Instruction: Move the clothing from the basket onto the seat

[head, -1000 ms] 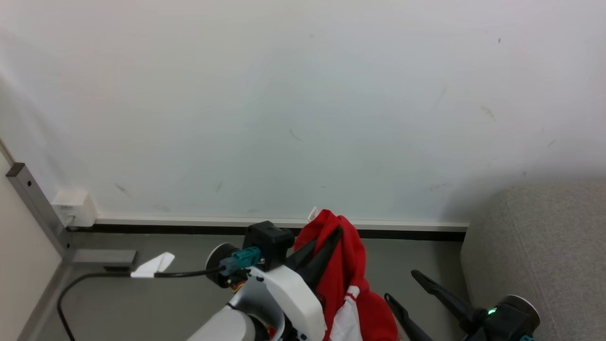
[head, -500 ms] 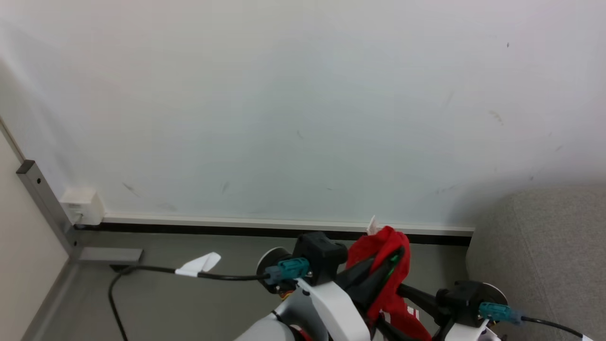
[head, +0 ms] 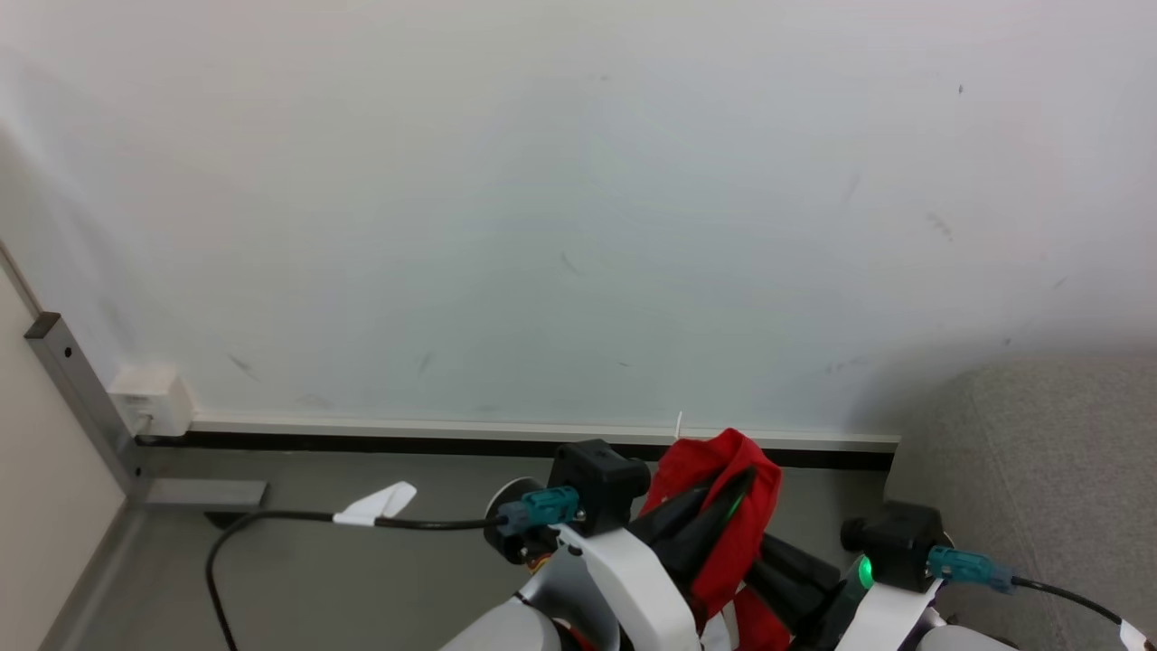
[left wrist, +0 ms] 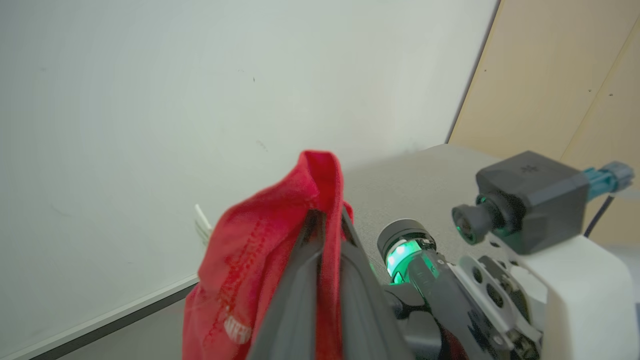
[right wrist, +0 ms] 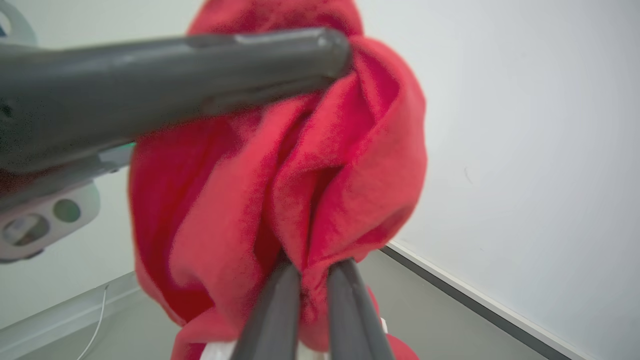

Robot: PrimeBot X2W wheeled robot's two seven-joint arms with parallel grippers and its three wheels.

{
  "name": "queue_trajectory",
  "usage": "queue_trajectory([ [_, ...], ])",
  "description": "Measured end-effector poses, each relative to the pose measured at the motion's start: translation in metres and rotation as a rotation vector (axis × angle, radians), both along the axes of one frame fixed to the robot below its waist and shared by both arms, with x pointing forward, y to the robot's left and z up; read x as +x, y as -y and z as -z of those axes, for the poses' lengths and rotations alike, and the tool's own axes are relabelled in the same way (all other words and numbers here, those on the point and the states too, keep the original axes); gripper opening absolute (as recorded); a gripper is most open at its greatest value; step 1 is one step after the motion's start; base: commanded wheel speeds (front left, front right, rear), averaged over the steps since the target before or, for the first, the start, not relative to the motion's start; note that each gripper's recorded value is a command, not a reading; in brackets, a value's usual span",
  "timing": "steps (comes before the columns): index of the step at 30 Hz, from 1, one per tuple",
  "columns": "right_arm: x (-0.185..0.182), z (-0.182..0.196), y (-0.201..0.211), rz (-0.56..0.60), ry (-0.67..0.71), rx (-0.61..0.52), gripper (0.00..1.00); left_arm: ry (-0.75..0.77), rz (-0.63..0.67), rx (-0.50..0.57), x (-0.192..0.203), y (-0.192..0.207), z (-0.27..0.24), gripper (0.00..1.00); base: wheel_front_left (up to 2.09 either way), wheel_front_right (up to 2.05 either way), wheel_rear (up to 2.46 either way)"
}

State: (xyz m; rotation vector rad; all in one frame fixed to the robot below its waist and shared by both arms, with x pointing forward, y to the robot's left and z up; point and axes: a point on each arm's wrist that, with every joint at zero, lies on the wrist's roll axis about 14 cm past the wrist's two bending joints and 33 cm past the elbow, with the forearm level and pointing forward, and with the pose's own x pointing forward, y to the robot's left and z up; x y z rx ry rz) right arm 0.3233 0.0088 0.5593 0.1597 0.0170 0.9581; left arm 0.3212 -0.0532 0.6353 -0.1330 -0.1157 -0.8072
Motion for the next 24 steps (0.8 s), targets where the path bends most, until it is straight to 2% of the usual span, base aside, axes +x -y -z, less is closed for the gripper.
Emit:
queue_trajectory([
  [1,0.002,-0.002,0.003,0.010,-0.001,0.007,0.00,0.000,-0.006,0.000,0.002,-0.002,0.001,0.00,0.00,0.00,0.00],
  [2,0.003,-0.004,0.005,0.019,0.000,0.017,0.00,-0.003,-0.010,0.002,0.004,-0.002,0.002,0.07,0.00,0.00,0.00],
  [3,0.006,-0.007,0.008,0.029,0.005,0.029,0.00,-0.004,-0.015,0.002,0.006,-0.003,0.004,0.29,0.00,0.00,0.00],
  [4,0.007,-0.011,0.010,0.040,0.010,0.041,0.00,-0.004,-0.022,0.002,0.008,-0.004,0.005,0.45,0.00,0.00,0.00],
  [5,0.008,-0.013,0.013,0.051,0.012,0.052,0.00,-0.005,-0.025,0.009,0.009,-0.004,0.007,0.98,0.00,0.00,0.00],
  [6,0.009,-0.014,0.017,0.063,0.010,0.062,0.00,-0.004,-0.027,0.015,0.011,-0.004,0.010,1.00,0.00,0.00,0.00],
  [13,0.016,-0.016,0.057,0.188,0.016,0.093,0.00,-0.028,0.006,0.063,0.017,0.011,0.032,1.00,0.00,0.00,0.00],
  [24,0.026,-0.027,0.169,0.506,0.074,0.108,0.00,-0.066,0.181,0.108,0.013,0.066,0.062,1.00,0.00,0.00,0.00],
])
